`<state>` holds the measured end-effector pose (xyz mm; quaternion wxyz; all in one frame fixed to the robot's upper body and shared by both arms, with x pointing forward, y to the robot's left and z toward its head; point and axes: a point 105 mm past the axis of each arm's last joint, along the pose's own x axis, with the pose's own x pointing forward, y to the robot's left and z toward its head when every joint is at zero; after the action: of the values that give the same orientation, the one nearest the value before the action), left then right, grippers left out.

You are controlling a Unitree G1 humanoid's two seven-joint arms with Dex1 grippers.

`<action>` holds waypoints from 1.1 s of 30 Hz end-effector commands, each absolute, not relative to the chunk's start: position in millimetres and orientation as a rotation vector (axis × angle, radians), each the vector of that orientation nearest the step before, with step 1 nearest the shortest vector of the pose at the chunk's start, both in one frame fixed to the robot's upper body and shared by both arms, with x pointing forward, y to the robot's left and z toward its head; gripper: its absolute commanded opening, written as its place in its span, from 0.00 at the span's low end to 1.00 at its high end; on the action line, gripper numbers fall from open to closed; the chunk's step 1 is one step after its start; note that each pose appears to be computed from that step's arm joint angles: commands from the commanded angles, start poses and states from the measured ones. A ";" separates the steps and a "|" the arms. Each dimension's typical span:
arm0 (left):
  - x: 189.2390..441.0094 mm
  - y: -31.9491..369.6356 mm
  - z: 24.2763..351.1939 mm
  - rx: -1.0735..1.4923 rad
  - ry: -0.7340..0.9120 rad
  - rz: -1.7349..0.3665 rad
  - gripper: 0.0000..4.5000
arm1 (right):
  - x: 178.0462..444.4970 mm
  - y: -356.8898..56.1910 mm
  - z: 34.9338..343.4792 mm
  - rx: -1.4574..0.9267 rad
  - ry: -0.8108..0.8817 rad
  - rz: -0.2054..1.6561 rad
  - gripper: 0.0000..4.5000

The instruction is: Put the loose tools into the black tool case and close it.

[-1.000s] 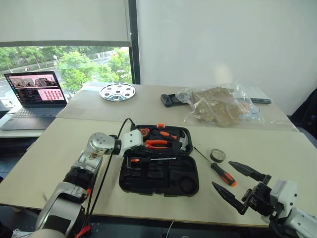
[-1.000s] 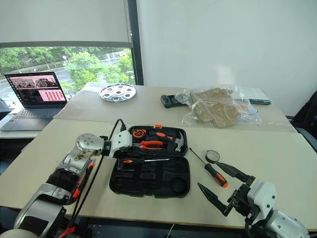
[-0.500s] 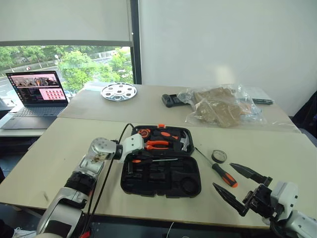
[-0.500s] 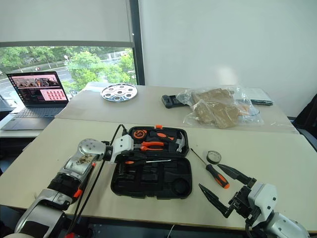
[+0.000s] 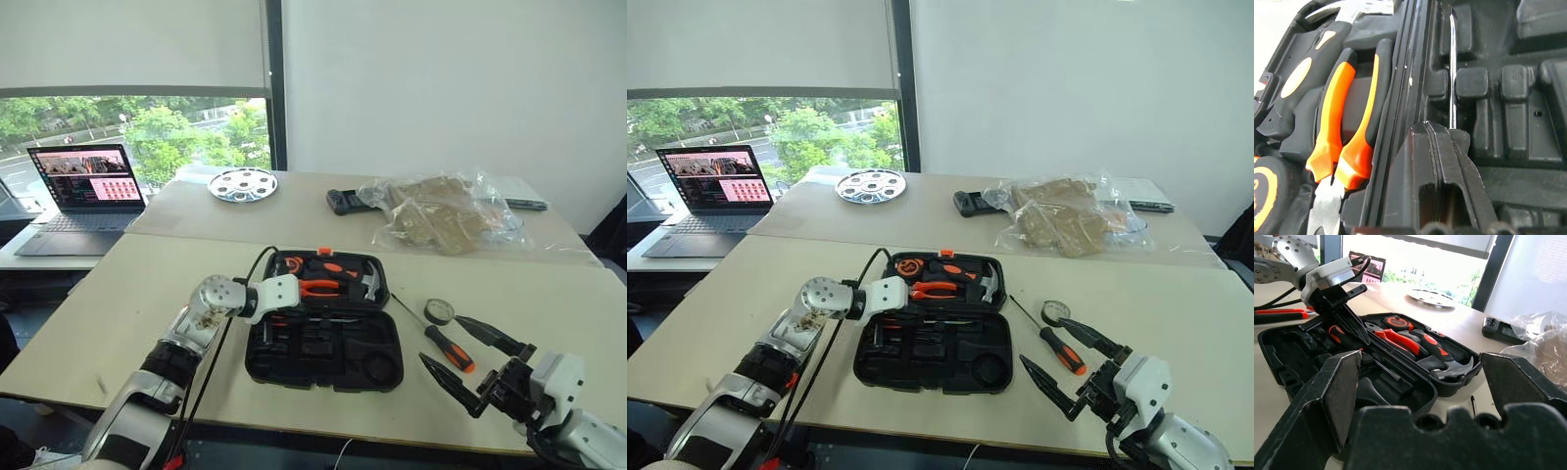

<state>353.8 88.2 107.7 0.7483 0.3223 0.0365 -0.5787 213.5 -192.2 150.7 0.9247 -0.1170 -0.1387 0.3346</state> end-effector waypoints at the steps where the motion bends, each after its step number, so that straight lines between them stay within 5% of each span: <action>1: 346.5 110.2 140.5 0.527 -0.087 -1.238 0.01 | 214.0 -197.4 159.6 -0.243 -0.316 0.693 1.00; 5: 332.6 158.9 159.3 0.450 -0.157 -1.147 0.16 | 214.1 -205.9 155.5 -0.260 -0.275 0.712 1.00; 12: 276.4 252.7 136.9 0.404 0.063 -1.041 0.69 | 178.0 -255.9 127.2 -0.304 -0.097 0.576 1.00; 16: 261.2 270.8 134.8 0.311 0.131 -1.030 1.00 | 161.4 -269.0 108.7 -0.292 0.052 0.554 1.00; 21: 254.4 260.1 139.3 0.279 0.117 -1.064 1.00 | 186.3 -269.6 116.8 -0.321 0.076 0.529 1.00; 25: 254.3 240.6 143.0 0.288 0.076 -1.109 1.00 | 235.2 -262.0 115.0 -0.328 0.257 0.559 1.00; 33: 258.6 219.6 146.1 0.325 0.019 -1.156 1.00 | 278.3 -247.5 92.2 -0.304 0.534 0.603 1.00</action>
<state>257.5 223.6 137.9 0.8309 0.1331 0.0272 -0.5396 276.4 -245.8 97.4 0.9128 -0.1460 0.2359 0.2997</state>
